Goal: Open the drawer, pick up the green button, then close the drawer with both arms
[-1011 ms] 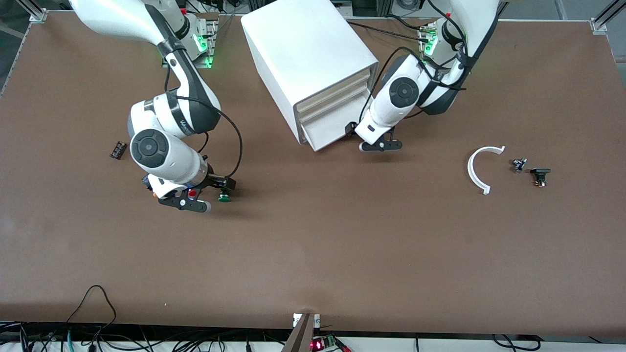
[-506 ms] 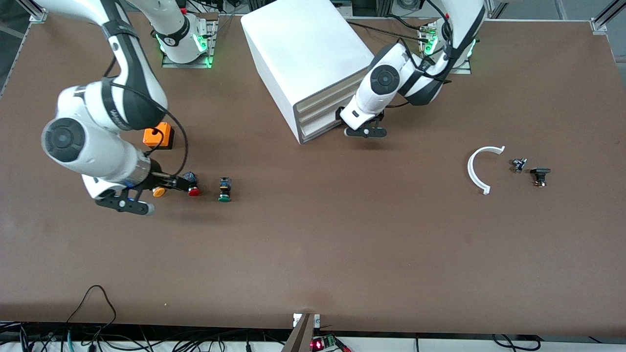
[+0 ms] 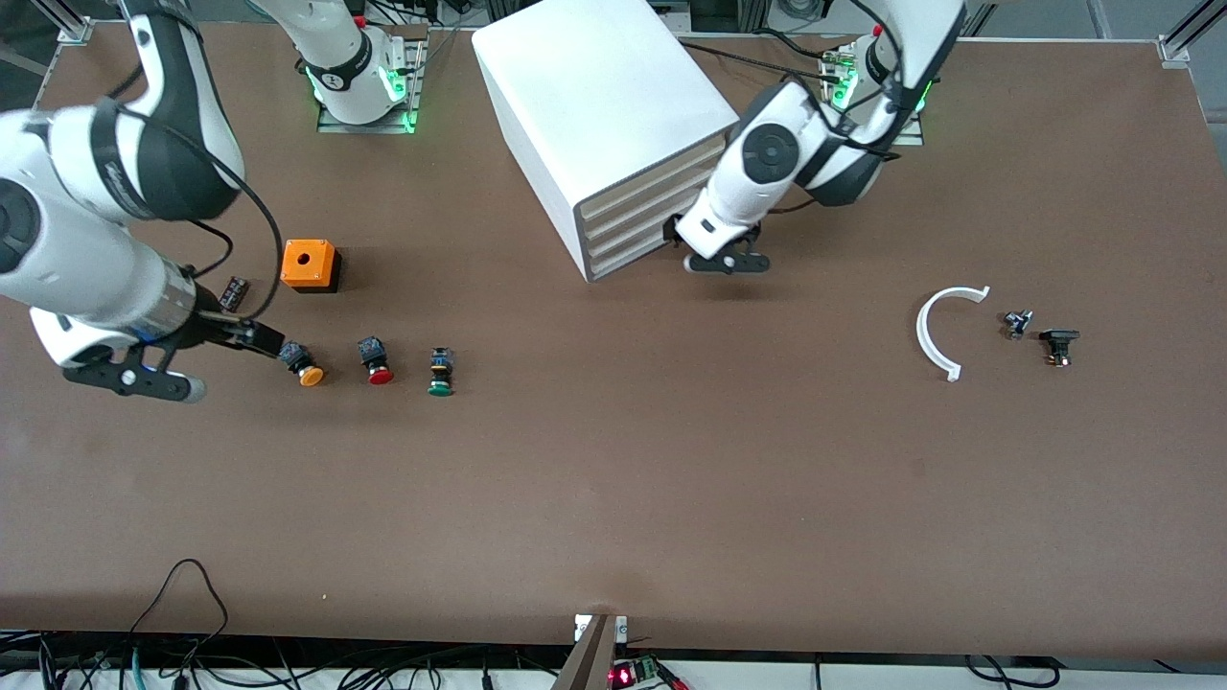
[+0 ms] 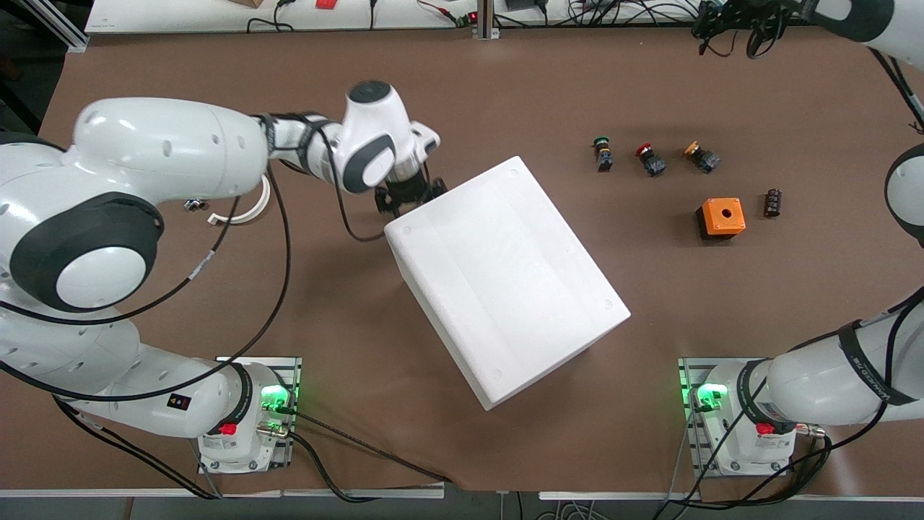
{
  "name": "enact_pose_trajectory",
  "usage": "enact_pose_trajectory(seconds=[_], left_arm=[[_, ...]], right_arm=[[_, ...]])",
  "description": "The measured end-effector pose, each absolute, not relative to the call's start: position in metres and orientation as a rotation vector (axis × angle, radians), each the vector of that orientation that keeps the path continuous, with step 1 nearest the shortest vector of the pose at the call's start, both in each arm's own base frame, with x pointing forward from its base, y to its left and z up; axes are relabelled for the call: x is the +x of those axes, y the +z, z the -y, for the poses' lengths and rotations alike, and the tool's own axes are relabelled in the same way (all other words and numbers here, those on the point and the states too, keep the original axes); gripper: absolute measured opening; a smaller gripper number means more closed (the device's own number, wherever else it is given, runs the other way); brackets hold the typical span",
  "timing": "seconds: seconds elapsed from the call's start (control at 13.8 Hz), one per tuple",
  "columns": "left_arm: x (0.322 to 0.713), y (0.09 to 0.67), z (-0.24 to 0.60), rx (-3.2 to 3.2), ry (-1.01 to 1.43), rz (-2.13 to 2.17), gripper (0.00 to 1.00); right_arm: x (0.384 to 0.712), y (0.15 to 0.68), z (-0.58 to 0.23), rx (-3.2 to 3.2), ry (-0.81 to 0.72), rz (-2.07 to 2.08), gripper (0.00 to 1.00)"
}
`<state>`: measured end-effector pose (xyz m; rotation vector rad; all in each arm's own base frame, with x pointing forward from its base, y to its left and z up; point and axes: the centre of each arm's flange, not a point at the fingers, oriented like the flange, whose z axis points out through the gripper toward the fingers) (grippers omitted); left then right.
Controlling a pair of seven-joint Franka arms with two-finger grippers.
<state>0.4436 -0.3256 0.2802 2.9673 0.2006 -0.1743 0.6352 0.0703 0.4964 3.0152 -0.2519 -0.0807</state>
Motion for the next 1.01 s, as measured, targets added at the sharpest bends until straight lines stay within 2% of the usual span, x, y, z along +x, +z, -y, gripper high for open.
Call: enact_pose_trajectory(seconds=[0.14,0.29,0.51,0.72,1.01], left_arm=[[0.503,0.323,0.266,2.916,-0.018,-0.38,1.0],[0.531,0.371,0.22,2.911,0.082,-0.389,1.0],[0.532,0.454,0.171,2.976,0.086,-0.177,1.0],[0.534,0.544,0.099,2.993,0.07,0.044,1.0],[0.525,0.597,0.033,3.059,0.122,0.291,1.0]], right_arm=[[0.629,0.529,-0.056,2.996,-0.065,0.209,1.0],[0.628,0.54,-0.018,2.987,-0.061,0.116,1.0],[0.62,0.549,0.04,2.983,-0.108,0.096,1.0],[0.614,0.552,0.063,3.03,-0.127,0.068,1.0],[0.579,0.55,0.059,3.048,-0.1,0.066,1.0]])
